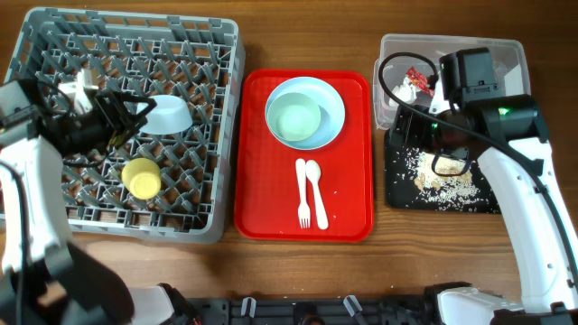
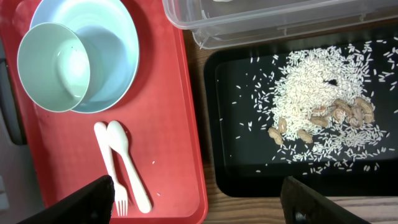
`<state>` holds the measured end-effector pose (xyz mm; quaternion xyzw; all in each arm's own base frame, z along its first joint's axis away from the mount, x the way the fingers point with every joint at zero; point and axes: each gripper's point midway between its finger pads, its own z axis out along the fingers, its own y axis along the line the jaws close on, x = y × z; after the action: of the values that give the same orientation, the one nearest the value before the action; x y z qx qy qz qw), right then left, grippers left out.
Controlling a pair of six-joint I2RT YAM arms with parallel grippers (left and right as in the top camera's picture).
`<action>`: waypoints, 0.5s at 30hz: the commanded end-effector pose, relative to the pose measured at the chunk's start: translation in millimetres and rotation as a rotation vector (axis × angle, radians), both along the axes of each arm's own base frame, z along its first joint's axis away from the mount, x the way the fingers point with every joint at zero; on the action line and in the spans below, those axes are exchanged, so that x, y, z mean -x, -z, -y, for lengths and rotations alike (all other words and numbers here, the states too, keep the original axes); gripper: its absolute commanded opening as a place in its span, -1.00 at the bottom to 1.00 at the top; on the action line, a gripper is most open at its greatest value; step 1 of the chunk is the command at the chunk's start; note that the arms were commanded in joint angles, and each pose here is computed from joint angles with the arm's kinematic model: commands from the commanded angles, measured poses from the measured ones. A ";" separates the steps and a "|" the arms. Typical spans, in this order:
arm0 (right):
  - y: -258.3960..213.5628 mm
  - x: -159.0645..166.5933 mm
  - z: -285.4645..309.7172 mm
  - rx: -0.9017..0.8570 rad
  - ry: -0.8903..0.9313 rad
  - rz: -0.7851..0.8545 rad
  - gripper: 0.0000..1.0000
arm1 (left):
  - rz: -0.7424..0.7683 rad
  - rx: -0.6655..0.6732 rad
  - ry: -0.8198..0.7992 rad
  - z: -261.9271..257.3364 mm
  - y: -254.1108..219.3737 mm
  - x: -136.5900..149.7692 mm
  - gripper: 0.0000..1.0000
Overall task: Sort waste into correct bins and load items into the dishwasher rack
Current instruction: 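Grasp the green saucer with the left gripper and place it in the rack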
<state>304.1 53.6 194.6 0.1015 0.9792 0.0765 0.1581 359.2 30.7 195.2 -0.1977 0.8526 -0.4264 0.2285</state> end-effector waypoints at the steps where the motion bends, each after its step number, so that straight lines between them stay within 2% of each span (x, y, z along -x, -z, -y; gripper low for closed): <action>1: -0.3 -0.2 1.8 0.010 -0.007 0.004 0.72 | 0.181 -0.126 0.075 26.6 -47.5 4.4 0.22; 6: 0.6 1.8 3.5 0.017 0.000 -0.005 0.71 | 0.237 -0.380 0.173 74.3 -45.8 -5.4 0.44; 9: 4.5 11.7 27.6 0.102 0.180 -0.049 0.72 | 0.287 -0.546 0.254 120.1 -37.0 -16.0 0.58; 12: 5.3 16.3 35.9 0.138 0.226 -0.063 0.76 | 0.353 -0.672 0.310 164.8 -27.6 -27.7 0.68; 15: 5.5 17.1 35.8 0.138 0.225 -0.067 0.78 | 0.402 -0.725 0.384 214.1 -8.5 -35.5 0.71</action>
<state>287.4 28.4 188.2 0.1789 0.9748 0.0118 0.1326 382.1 -162.1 231.2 0.1239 0.8951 -0.2338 0.3590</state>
